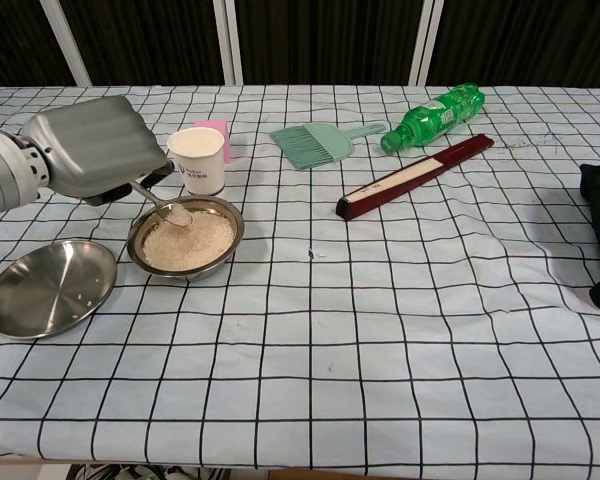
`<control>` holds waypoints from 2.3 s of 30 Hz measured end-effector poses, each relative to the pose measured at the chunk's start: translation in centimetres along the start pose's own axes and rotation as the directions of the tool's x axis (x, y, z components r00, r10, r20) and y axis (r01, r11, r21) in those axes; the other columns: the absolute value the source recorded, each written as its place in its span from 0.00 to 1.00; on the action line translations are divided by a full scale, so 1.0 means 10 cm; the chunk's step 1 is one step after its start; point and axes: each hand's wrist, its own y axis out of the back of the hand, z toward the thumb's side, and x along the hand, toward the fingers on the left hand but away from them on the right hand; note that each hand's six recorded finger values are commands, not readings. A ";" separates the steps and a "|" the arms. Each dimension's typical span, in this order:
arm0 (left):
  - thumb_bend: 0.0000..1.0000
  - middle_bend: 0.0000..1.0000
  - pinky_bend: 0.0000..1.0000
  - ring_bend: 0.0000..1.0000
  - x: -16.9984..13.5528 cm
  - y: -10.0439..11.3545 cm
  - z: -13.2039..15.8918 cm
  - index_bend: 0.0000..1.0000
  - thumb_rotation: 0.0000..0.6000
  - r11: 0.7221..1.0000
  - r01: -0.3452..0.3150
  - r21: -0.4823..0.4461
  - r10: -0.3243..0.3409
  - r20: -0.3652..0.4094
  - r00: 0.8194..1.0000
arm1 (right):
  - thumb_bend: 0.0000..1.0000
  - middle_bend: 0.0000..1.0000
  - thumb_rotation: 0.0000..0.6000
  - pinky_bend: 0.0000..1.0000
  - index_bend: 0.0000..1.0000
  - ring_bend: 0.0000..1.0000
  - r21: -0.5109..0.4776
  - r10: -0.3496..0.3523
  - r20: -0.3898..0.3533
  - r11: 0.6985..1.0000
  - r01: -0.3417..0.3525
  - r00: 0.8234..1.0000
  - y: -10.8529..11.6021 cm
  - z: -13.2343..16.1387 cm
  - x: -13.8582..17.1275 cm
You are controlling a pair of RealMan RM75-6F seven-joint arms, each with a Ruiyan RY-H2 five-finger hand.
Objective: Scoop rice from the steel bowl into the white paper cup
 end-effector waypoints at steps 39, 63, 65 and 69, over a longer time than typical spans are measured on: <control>0.46 0.59 1.00 1.00 0.12 0.18 -0.36 0.58 1.00 0.996 -0.051 -0.068 0.043 -0.113 0.993 | 0.30 0.00 1.00 0.21 0.08 0.00 0.006 0.000 0.004 1.000 0.000 1.000 0.00 -0.01 0.00; 0.46 0.59 1.00 1.00 0.50 0.04 -1.00 0.58 1.00 0.999 0.027 -0.039 -0.036 -0.269 0.963 | 0.30 0.00 1.00 0.21 0.08 0.00 0.009 -0.001 0.015 1.000 0.000 1.000 0.00 -0.02 -0.01; 0.46 0.59 1.00 1.00 0.54 0.03 -0.96 0.58 1.00 0.999 0.034 -0.038 -0.043 -0.263 0.964 | 0.30 0.00 1.00 0.21 0.08 0.00 0.008 -0.001 0.016 1.000 0.001 1.000 0.00 -0.02 -0.01; 0.46 0.59 1.00 1.00 0.60 0.02 -0.88 0.58 1.00 0.999 0.042 -0.027 -0.047 -0.246 0.968 | 0.30 0.00 1.00 0.21 0.08 0.00 0.006 -0.002 0.019 1.000 0.001 1.000 0.01 -0.03 -0.01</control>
